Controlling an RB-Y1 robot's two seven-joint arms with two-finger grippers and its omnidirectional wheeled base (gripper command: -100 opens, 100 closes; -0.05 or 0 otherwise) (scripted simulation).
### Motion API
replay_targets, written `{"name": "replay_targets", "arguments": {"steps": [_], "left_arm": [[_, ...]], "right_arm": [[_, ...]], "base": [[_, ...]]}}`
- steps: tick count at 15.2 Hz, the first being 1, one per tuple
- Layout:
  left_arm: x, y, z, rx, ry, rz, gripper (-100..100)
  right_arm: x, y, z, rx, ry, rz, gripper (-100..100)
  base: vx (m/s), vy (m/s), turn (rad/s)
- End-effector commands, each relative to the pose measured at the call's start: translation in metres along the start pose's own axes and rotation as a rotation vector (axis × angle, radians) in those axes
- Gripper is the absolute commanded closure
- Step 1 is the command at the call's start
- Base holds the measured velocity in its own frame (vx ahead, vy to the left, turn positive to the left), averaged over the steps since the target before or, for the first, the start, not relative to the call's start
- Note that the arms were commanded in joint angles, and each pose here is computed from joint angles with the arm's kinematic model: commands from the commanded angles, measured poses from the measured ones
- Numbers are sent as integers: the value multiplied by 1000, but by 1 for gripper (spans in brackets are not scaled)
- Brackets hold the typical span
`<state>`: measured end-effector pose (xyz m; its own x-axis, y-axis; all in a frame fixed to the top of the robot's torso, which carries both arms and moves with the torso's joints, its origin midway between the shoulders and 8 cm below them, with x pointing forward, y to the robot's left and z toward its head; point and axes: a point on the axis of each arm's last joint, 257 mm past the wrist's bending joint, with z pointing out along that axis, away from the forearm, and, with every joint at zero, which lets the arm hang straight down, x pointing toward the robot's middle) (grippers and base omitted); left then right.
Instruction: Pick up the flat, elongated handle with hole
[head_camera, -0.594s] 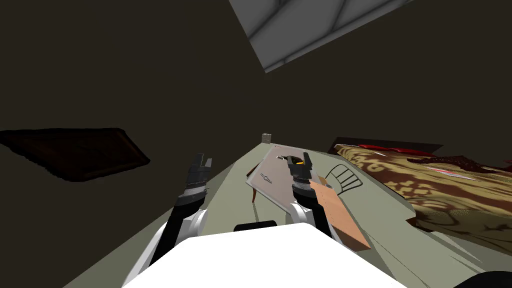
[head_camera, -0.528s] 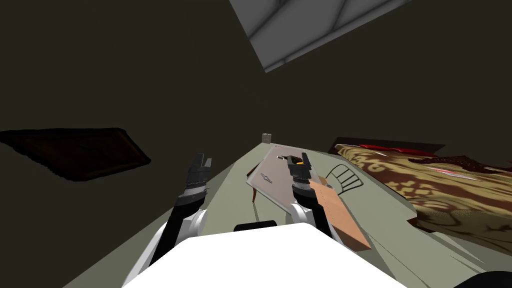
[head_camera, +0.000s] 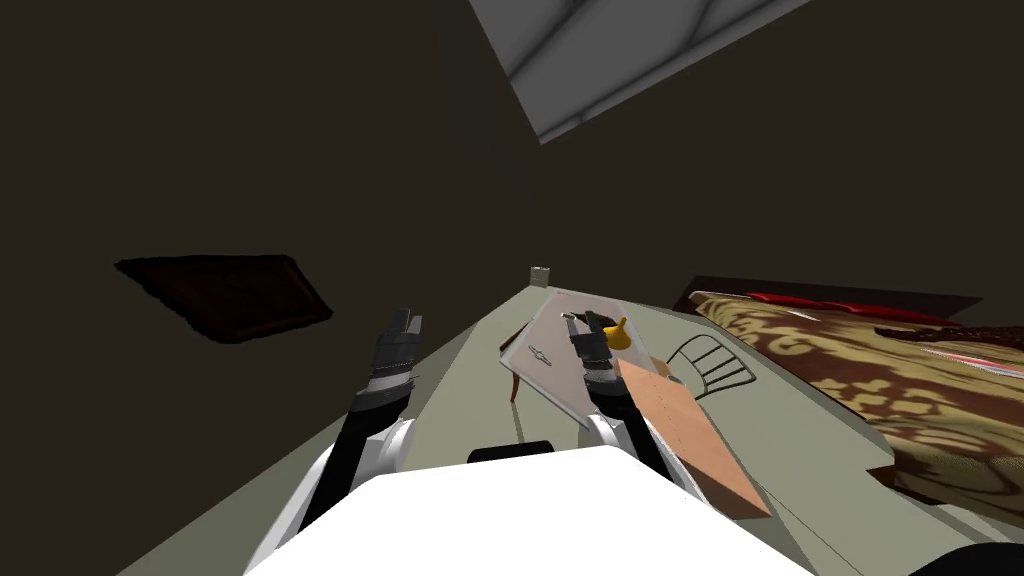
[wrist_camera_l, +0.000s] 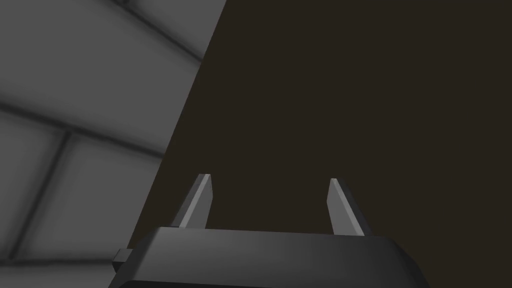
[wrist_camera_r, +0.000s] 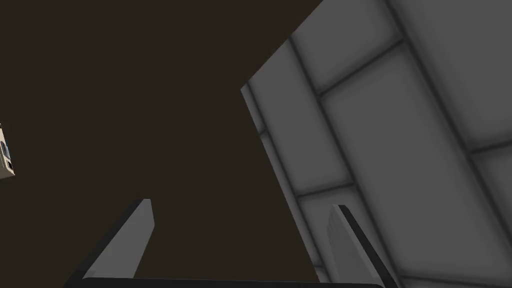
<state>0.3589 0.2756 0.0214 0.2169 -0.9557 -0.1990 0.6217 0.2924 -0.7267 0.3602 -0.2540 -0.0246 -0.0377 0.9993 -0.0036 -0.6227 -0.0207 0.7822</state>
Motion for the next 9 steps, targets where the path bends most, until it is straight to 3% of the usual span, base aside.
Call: {"name": "replay_targets", "arguments": {"steps": [1, 3, 6, 9], "left_arm": [[0, 0, 0, 0, 0, 0, 0], [0, 0, 0, 0, 0, 0, 0], [0, 0, 0, 0, 0, 0, 0], [0, 0, 0, 0, 0, 0, 0]], "right_arm": [[5, -14, -5, 36, 39, -27, -100], [10, -45, -17, 112, 109, -84, -100], [13, -62, -26, 156, 153, -121, -100], [15, -97, -46, 245, 232, -191, -100]], "base": [[11, 41, 159], [21, 44, 199], [31, 36, 175], [38, 33, 185]]}}
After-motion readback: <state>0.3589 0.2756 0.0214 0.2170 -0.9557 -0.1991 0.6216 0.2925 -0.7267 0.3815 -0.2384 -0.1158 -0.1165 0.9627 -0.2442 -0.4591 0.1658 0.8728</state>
